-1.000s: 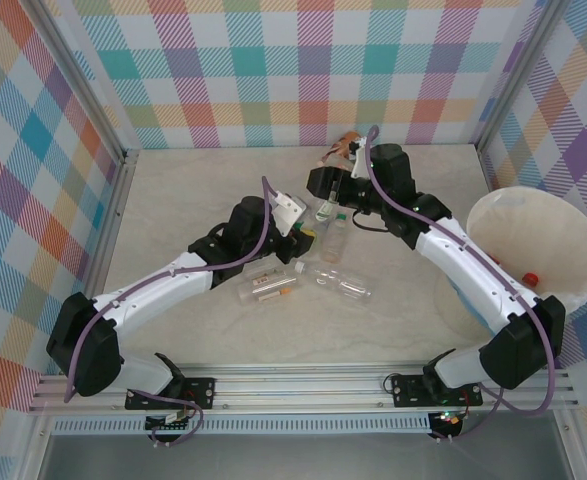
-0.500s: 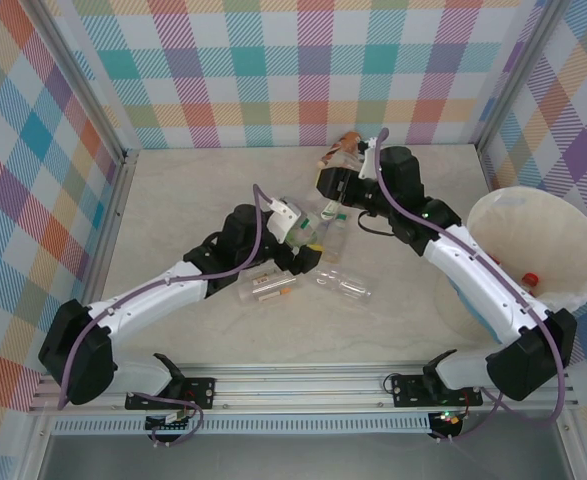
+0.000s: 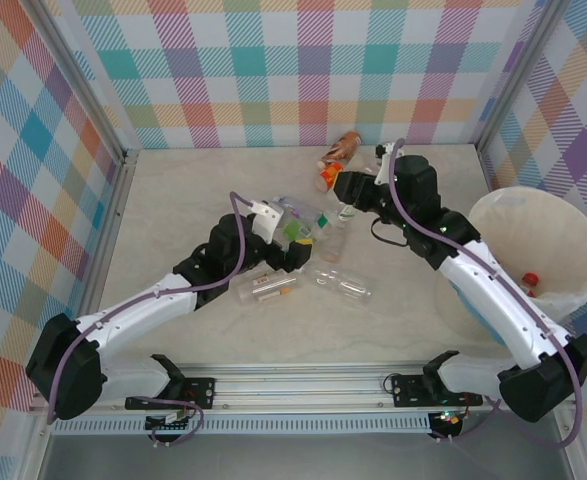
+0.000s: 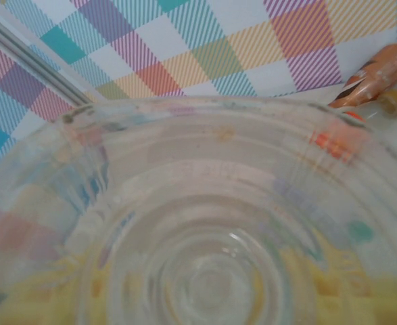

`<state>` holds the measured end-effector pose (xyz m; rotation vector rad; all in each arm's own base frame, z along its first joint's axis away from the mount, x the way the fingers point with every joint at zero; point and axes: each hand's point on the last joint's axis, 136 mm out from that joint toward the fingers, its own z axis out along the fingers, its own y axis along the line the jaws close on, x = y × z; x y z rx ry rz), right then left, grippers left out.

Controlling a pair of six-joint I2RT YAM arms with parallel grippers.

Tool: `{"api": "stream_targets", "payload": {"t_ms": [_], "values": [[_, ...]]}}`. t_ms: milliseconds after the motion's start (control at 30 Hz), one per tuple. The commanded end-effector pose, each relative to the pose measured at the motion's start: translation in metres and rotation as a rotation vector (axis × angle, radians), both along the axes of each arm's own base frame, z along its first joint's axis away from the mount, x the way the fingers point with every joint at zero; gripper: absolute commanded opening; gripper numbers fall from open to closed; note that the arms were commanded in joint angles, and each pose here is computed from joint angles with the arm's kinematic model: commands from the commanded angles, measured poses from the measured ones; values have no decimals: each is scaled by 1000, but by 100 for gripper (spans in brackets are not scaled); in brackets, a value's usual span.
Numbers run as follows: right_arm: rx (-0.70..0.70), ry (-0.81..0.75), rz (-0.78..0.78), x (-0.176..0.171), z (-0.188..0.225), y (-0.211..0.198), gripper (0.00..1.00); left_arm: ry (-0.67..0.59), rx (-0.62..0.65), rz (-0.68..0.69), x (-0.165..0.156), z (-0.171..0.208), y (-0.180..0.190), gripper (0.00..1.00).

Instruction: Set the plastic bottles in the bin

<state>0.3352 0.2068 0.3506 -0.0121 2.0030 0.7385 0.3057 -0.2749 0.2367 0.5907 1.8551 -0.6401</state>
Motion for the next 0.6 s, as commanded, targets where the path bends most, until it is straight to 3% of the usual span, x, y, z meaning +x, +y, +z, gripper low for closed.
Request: {"api": "stream_targets", "payload": {"t_ms": [0, 200, 367, 567], "values": [[-95, -73, -69, -9, 14, -26, 52, -1, -62, 168, 19, 8, 30, 100], [-284, -173, -210, -25, 41, -76, 52, 15, -70, 320, 29, -4, 60, 100], [-407, -295, -334, -46, 73, -119, 52, 3, -62, 327, 29, -6, 64, 100], [-578, -389, -594, -67, 102, -183, 50, 4, -71, 325, 32, -7, 61, 100]]}}
